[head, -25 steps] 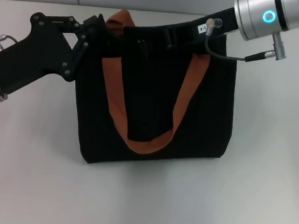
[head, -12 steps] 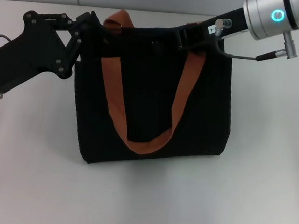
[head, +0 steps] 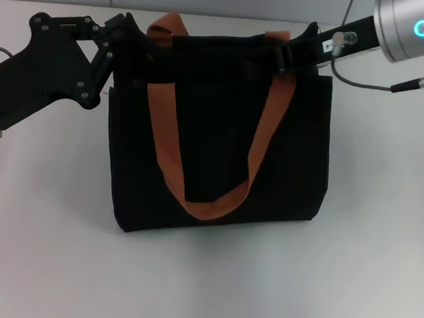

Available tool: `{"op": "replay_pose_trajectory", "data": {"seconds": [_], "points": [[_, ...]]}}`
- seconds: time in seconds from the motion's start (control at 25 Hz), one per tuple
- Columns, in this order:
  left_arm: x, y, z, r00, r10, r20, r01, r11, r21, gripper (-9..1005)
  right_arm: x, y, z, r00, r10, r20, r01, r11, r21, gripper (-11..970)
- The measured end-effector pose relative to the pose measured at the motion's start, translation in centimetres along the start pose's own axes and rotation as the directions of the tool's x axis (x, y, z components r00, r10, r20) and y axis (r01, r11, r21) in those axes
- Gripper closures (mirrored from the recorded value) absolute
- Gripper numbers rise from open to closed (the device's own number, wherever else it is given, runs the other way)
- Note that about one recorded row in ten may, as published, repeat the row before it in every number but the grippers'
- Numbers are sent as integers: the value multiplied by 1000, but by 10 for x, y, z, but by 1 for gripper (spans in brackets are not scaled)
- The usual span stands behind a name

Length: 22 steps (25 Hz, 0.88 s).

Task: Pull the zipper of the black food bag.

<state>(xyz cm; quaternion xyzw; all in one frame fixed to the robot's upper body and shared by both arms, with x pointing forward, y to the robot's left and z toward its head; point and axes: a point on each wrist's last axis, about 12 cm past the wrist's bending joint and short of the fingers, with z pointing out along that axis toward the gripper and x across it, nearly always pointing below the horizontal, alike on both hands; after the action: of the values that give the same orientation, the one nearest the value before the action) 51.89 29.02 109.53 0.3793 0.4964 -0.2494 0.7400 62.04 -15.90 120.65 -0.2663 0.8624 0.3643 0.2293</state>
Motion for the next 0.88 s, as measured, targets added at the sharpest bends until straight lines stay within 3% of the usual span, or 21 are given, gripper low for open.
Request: {"op": "replay_pose_trajectory", "data": {"seconds": [0.88], "points": [[-1,3,-1,1000,6,-2,-6,1000,-14,930,20,-21,-46,993,61,104,-68,996,61,959]]}}
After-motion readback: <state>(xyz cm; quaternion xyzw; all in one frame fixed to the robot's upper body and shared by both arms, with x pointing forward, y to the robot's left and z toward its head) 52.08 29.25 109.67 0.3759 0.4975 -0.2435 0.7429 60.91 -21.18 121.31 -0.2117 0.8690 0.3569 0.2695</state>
